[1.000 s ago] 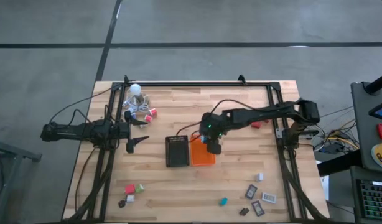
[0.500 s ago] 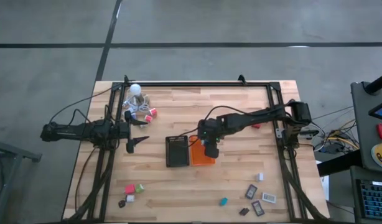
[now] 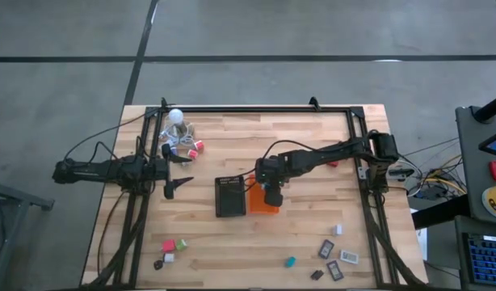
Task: Pick & Place Office items
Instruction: Put the blue charger adapter into the orange bin
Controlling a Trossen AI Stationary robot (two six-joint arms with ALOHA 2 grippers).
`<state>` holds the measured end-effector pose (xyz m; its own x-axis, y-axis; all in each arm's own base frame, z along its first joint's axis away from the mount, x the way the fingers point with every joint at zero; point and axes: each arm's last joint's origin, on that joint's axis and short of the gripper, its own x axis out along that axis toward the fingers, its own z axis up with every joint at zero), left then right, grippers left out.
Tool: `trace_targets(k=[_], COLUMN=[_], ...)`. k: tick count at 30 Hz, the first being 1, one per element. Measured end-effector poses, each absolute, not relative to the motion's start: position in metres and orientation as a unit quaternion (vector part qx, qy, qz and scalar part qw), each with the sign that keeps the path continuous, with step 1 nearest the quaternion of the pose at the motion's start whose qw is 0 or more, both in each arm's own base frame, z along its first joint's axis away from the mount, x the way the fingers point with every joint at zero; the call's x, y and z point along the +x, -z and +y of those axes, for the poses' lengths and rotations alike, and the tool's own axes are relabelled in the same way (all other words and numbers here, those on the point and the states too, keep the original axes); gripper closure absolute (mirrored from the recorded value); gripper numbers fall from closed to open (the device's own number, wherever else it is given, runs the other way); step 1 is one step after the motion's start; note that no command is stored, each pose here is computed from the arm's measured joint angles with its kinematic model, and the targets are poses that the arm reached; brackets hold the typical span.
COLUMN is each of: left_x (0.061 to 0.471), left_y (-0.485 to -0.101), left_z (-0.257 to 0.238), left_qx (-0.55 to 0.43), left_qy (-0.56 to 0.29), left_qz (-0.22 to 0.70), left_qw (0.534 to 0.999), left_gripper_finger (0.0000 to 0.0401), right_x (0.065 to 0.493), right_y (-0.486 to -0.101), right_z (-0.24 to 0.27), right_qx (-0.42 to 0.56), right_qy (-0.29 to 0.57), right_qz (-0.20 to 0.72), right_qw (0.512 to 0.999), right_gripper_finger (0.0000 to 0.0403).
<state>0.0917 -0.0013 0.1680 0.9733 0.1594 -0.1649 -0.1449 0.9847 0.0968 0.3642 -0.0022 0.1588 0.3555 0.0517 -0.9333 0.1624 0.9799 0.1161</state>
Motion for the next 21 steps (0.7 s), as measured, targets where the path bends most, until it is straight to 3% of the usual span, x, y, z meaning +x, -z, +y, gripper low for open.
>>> trace_targets(k=[21], left_x=[0.0917], left_y=[-0.1681], left_z=[-0.0013], left_qx=[0.042], left_qy=[-0.077], left_qz=[0.086], left_qw=[0.992], left_gripper_finger=[0.0091], right_x=[0.3674], right_y=[-0.1478], right_z=[-0.0018], right_qx=[0.091], right_qy=[0.002], right_qz=[0.575], right_qw=[0.813], right_gripper_finger=[0.0256])
